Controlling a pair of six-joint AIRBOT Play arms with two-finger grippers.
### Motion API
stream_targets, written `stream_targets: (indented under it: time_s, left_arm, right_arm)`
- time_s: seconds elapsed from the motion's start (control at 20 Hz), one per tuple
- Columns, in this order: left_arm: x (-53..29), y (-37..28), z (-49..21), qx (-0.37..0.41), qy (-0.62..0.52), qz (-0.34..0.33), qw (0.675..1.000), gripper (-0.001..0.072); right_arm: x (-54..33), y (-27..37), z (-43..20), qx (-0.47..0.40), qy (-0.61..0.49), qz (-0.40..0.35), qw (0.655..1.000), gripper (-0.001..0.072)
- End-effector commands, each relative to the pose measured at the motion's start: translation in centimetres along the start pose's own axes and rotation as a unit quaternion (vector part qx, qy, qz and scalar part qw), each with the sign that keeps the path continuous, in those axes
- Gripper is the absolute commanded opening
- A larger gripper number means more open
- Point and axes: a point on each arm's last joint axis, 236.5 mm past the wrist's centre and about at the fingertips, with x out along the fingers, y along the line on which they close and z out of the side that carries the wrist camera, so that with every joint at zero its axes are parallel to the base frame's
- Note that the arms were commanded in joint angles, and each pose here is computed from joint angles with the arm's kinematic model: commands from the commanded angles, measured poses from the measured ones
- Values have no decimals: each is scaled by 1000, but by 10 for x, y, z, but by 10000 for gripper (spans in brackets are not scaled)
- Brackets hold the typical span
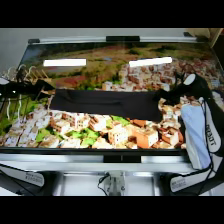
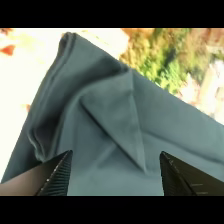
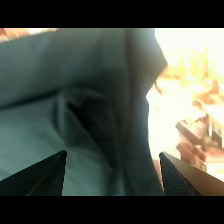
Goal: Fold the shirts.
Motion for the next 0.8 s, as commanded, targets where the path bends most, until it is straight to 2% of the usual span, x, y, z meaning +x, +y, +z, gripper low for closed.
stream_targets:
  time_s: [0.0,0.1,0.3,0.35,0.4,0.45,0.5,0.65,0.7,0.75]
  left_arm:
    - [-10,-11,-22,2,46,-13,999,659]
    - [-14,-25,-33,27,61,-19,998,613]
    - [-16,-65,-47,79,64,-29,994,613]
    - [-13,-76,-53,91,69,-32,993,613]
    - [-8,-84,-59,101,77,-34,991,613]
    - [-1,-93,-67,111,85,-36,989,613]
    - [5,-101,-73,128,91,-39,987,613]
    - [29,-130,-93,163,97,-45,981,609]
    - [40,-140,-104,173,105,-47,978,498]
    - [55,-151,-118,174,110,-50,977,180]
  right_arm:
    - [11,1,-24,-4,62,44,997,694]
    - [26,12,-21,-1,61,59,996,694]
    - [56,36,-30,26,83,70,994,693]
    - [61,39,-35,39,92,68,993,667]
    - [63,43,-38,38,98,70,992,527]
    - [61,45,-40,33,102,72,992,286]
    - [56,46,-43,30,107,73,991,95]
    - [22,60,-37,2,80,82,993,80]
    - [0,72,-34,-7,63,93,994,80]
    - [-21,86,-35,-14,53,110,992,80]
